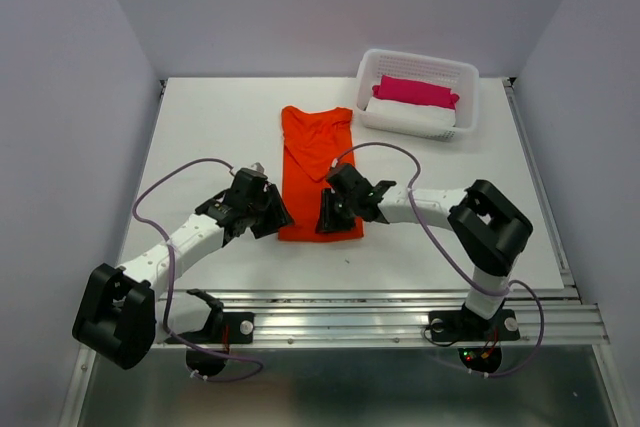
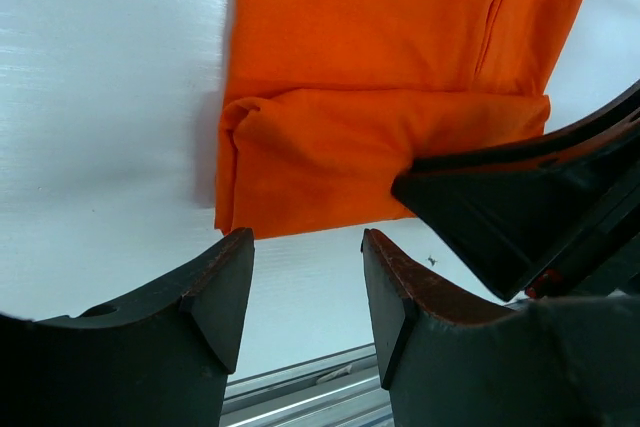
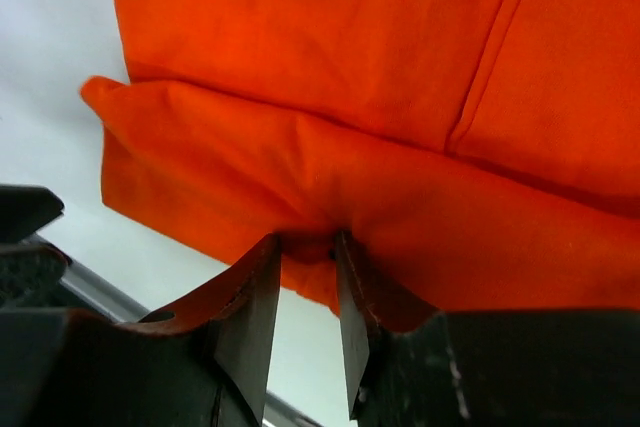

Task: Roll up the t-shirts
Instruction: Roll the T-shirt to the center of the board.

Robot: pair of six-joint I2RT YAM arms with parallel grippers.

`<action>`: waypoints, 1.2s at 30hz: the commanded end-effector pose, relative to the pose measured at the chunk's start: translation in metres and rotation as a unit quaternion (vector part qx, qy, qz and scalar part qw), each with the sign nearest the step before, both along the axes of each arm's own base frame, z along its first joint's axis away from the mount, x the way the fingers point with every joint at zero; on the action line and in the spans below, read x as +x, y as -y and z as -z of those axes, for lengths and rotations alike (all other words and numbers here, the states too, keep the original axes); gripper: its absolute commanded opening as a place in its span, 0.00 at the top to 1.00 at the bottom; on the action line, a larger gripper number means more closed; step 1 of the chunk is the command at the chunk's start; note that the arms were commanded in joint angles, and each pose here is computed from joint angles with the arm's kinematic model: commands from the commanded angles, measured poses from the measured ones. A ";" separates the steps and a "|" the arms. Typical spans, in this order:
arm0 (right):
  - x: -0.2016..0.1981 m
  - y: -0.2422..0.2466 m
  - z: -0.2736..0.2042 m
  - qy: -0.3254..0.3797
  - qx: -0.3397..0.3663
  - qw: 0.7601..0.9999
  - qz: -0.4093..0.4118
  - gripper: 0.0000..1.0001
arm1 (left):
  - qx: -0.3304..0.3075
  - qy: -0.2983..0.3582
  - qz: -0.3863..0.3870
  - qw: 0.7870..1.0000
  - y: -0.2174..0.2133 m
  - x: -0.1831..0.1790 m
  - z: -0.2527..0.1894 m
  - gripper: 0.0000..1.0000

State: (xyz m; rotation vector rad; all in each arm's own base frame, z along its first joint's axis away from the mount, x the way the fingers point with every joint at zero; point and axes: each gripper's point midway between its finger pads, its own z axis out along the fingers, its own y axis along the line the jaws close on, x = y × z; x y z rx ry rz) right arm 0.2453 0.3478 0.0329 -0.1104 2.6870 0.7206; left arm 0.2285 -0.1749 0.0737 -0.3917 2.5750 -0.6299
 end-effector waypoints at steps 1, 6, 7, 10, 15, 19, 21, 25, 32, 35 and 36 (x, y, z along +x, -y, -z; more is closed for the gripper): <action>0.007 0.004 0.016 -0.006 -0.026 1.000 0.016 0.66 | 0.002 0.018 -0.020 1.000 -0.005 0.009 -0.012 0.42; 0.015 0.008 -0.018 0.037 -0.015 0.999 0.022 0.65 | -0.002 0.016 -0.015 1.000 -0.003 0.008 -0.012 0.41; 0.017 0.011 -0.026 0.046 -0.015 0.998 0.025 0.65 | -0.002 0.016 -0.015 1.000 -0.003 0.008 -0.013 0.41; 0.020 0.028 -0.043 0.075 -0.034 0.996 0.044 0.64 | 0.001 0.014 -0.014 1.000 -0.003 0.007 -0.012 0.41; 0.008 0.051 -0.026 0.066 -0.064 0.994 0.057 0.63 | 0.007 0.014 -0.017 1.000 -0.006 0.007 -0.010 0.41; -0.003 0.057 0.014 0.028 -0.093 0.994 0.051 0.65 | 0.002 0.011 -0.012 1.000 -0.003 0.007 -0.006 0.41; -0.005 0.057 0.027 0.015 -0.098 0.994 0.051 0.66 | 0.004 0.008 -0.007 1.000 -0.003 0.006 -0.005 0.41; 0.001 0.059 0.009 0.037 -0.093 0.993 0.060 0.66 | 0.005 0.006 -0.003 1.000 -0.003 0.003 -0.003 0.41; 0.015 0.082 -0.044 0.100 -0.090 0.985 0.109 0.61 | 0.009 -0.004 -0.005 1.000 -0.006 -0.002 0.003 0.43; 0.015 0.102 -0.045 0.084 -0.077 0.984 0.139 0.57 | 0.008 -0.012 -0.007 1.000 -0.006 -0.005 0.010 0.44; 0.013 0.105 -0.043 0.078 -0.074 0.984 0.143 0.56 | 0.005 -0.013 -0.007 1.000 -0.005 -0.005 0.010 0.44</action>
